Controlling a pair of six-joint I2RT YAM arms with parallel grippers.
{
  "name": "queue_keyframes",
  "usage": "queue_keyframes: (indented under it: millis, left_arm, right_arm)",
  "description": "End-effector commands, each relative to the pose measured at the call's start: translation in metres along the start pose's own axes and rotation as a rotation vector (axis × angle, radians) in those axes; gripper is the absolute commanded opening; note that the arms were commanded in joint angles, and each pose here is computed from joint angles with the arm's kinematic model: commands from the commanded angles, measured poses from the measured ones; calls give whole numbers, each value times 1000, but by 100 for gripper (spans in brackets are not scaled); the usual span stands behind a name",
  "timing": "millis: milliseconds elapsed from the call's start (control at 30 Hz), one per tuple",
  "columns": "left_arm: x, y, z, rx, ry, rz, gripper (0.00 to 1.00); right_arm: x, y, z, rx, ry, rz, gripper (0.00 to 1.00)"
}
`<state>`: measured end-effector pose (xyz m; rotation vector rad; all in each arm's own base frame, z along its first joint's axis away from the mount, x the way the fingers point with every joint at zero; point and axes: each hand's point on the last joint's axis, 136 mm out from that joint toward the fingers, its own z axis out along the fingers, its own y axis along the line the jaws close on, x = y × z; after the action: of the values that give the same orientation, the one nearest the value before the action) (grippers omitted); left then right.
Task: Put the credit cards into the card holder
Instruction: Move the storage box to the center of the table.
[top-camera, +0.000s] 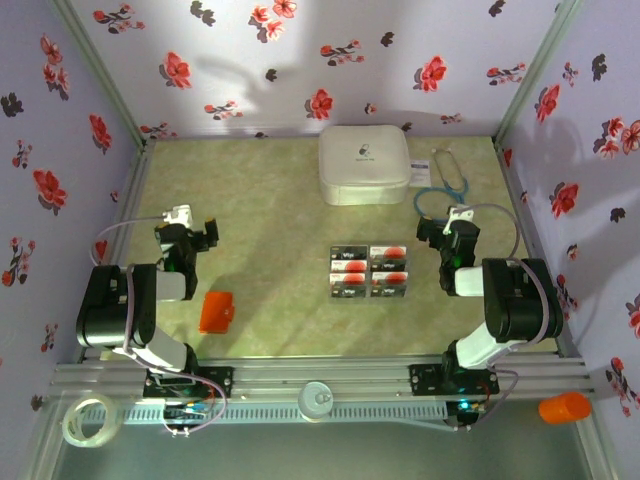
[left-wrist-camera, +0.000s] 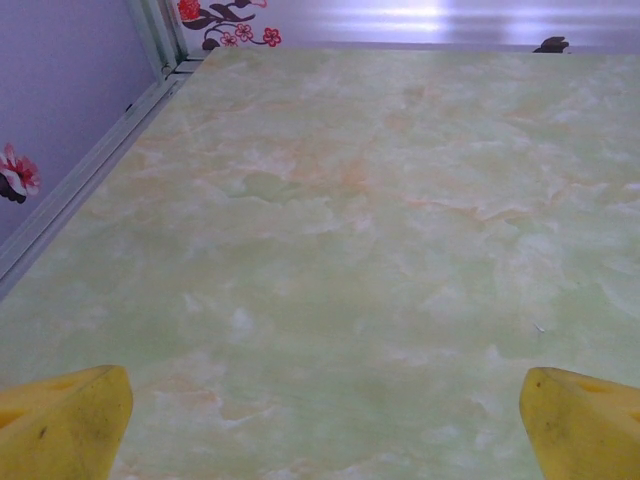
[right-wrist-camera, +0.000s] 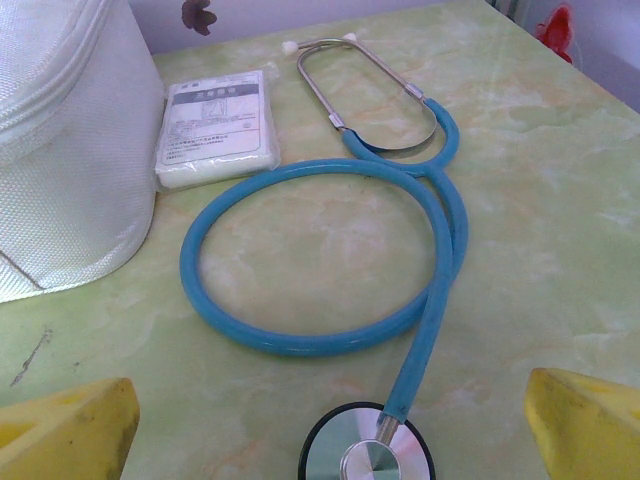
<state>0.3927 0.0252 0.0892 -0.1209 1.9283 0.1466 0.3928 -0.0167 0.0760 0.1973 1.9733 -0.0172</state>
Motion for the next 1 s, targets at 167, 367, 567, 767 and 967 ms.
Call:
queue_keyframes:
  millis: [167, 367, 567, 767, 967]
  left_arm:
    - [-6, 0, 3, 6, -11, -1, 100]
    - [-6, 0, 2, 7, -15, 1, 100]
    - [-7, 0, 2, 7, -16, -1, 100]
    - [-16, 0, -1, 10, -15, -2, 100]
    - [-30, 4, -4, -9, 18, -2, 100]
  right_arm:
    - [-10, -1, 1, 2, -29, -6, 99]
    - [-11, -1, 0, 1, -36, -9, 99]
    - [-11, -1, 0, 2, -38, -5, 99]
    - [-33, -9, -10, 54, -33, 16, 99]
    - [-77, -10, -28, 80, -60, 35, 99]
